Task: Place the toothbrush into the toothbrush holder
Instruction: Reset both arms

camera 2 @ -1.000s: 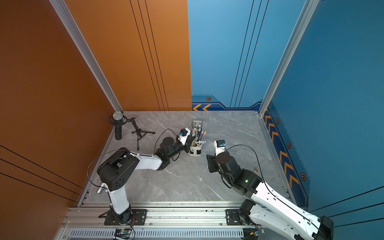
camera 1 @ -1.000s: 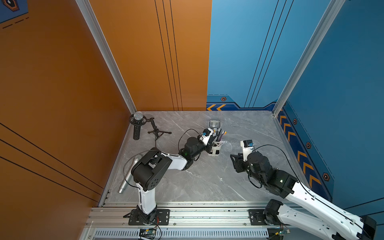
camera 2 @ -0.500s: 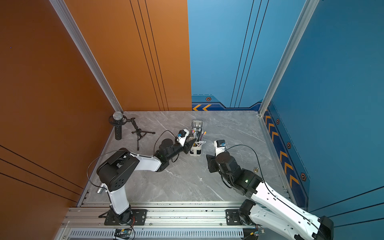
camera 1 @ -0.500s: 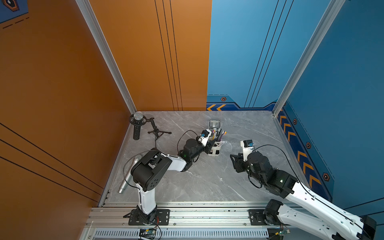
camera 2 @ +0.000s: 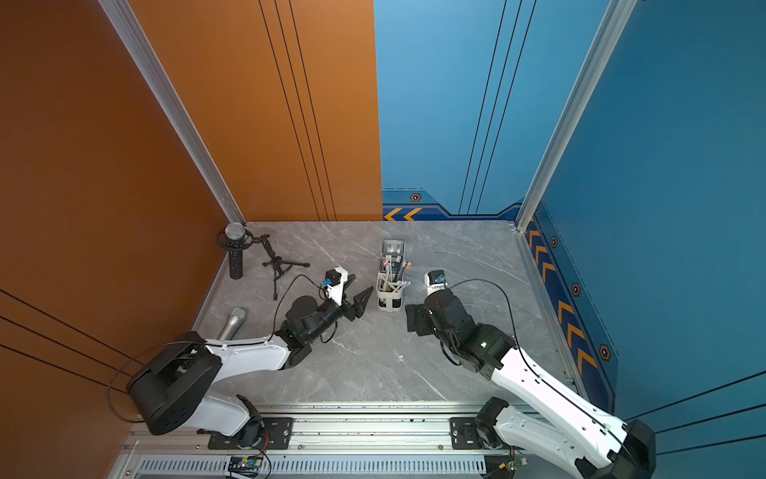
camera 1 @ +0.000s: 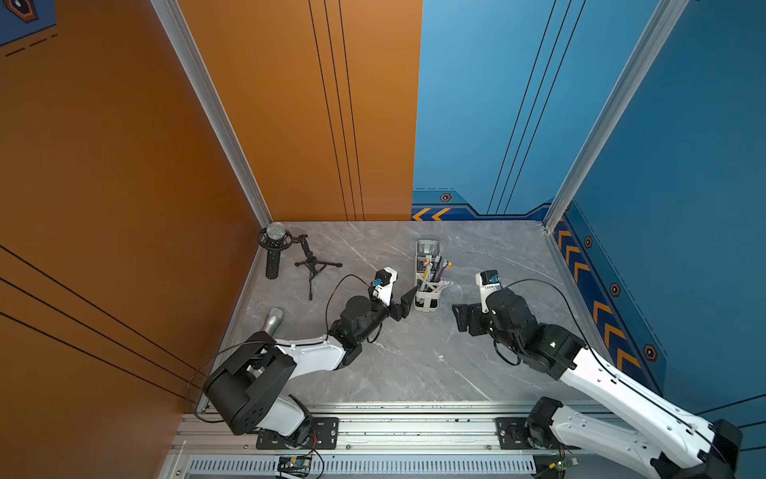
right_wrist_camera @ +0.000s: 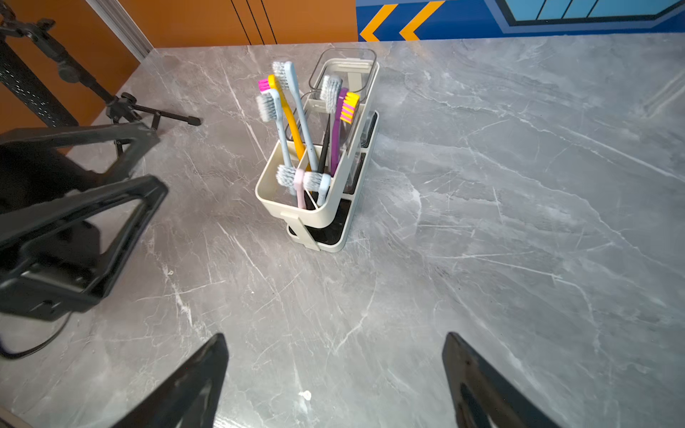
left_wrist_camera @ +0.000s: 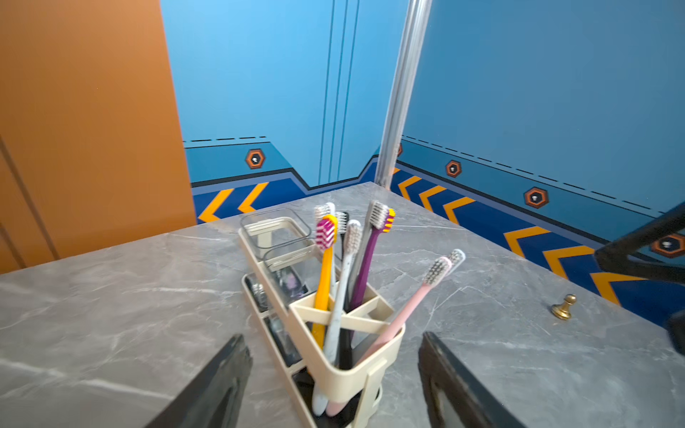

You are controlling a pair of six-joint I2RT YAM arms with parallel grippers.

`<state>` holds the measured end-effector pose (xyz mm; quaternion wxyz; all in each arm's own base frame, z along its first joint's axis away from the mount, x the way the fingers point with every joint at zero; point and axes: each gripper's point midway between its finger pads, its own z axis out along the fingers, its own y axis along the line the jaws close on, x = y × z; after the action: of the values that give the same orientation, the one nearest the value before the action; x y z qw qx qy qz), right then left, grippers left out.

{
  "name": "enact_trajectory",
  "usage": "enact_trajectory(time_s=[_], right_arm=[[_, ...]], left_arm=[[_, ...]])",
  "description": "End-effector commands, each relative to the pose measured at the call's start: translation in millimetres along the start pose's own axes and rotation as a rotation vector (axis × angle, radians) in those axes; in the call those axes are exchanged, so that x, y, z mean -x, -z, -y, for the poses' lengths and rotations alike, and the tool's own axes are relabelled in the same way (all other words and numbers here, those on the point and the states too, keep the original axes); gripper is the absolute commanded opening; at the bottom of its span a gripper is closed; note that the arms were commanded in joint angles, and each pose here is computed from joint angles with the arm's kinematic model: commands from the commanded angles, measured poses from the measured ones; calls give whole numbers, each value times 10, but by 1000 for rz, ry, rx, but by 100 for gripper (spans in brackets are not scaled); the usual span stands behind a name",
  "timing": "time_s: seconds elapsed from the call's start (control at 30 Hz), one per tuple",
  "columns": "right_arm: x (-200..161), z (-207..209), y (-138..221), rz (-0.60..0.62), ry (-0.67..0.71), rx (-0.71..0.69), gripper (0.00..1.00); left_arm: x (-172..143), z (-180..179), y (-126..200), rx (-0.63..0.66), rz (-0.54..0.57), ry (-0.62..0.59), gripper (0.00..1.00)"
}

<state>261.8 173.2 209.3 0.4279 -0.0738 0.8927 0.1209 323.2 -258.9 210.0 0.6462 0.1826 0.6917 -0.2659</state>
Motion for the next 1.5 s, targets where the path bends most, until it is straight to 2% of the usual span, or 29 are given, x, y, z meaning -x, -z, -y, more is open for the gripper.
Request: enact_trajectory(time_s=[0.0, 0.07, 0.17, 0.23, 0.3, 0.4, 0.43, 0.47, 0.7, 0.8, 0.9, 0.97, 1.07, 1.13, 1.17, 1.23, 1.3, 1.47], right_arm=[[-152, 222, -222, -66, 94, -169, 93], [-132, 334, -369, -39, 109, -251, 93], [39, 505, -490, 115, 93, -322, 93], [155, 770, -496, 229, 44, -380, 97], [197, 1103, -470, 284, -27, -435, 99], [174, 1557, -388, 296, -64, -553, 100], [153, 1658, -374, 287, -64, -578, 100], [132, 1767, -361, 289, -66, -608, 100], [-79, 2298, -472, 292, -103, -728, 100], [-58, 2261, -534, 359, -62, -676, 100], [-80, 2450, -569, 348, -54, -727, 100], [-107, 2585, -575, 366, -110, -754, 100], [-72, 2556, -726, 339, -118, -689, 100], [-88, 2505, -856, 371, -116, -634, 100], [-105, 2399, -957, 396, -69, -563, 100], [-141, 2260, -1064, 399, -5, -493, 100], [-179, 2291, -1032, 379, -22, -514, 100], [-162, 2272, -1010, 406, -11, -531, 100]], left_arm=[[-210, -302, 282, 187, -106, -25, 82], [-228, -479, 475, 279, -131, -33, 83], [-188, -790, 760, 448, -178, -68, 85], [-185, -996, 931, 541, -197, -88, 85], [-204, -1156, 1059, 588, -213, -91, 85], [-228, -1323, 1221, 640, -210, -92, 85], [-250, -1367, 1263, 656, -212, -98, 90], [-229, -1422, 1311, 679, -204, -96, 90], [-191, -1841, 1504, 826, -214, -157, 91], [-348, -2002, 1515, 841, -239, -157, 91], [-502, -2190, 1537, 867, -226, -145, 92], [-562, -2309, 1499, 871, -216, -126, 93], [-556, -2459, 1333, 881, -238, -144, 94], [-587, -2558, 1225, 880, -264, -144, 94], [-695, -2591, 1203, 863, -264, -111, 94], [-802, -2703, 1146, 862, -202, -99, 96], [-826, -2670, 1116, 846, -248, -110, 97], [-828, -2680, 1092, 854, -253, -112, 98]])
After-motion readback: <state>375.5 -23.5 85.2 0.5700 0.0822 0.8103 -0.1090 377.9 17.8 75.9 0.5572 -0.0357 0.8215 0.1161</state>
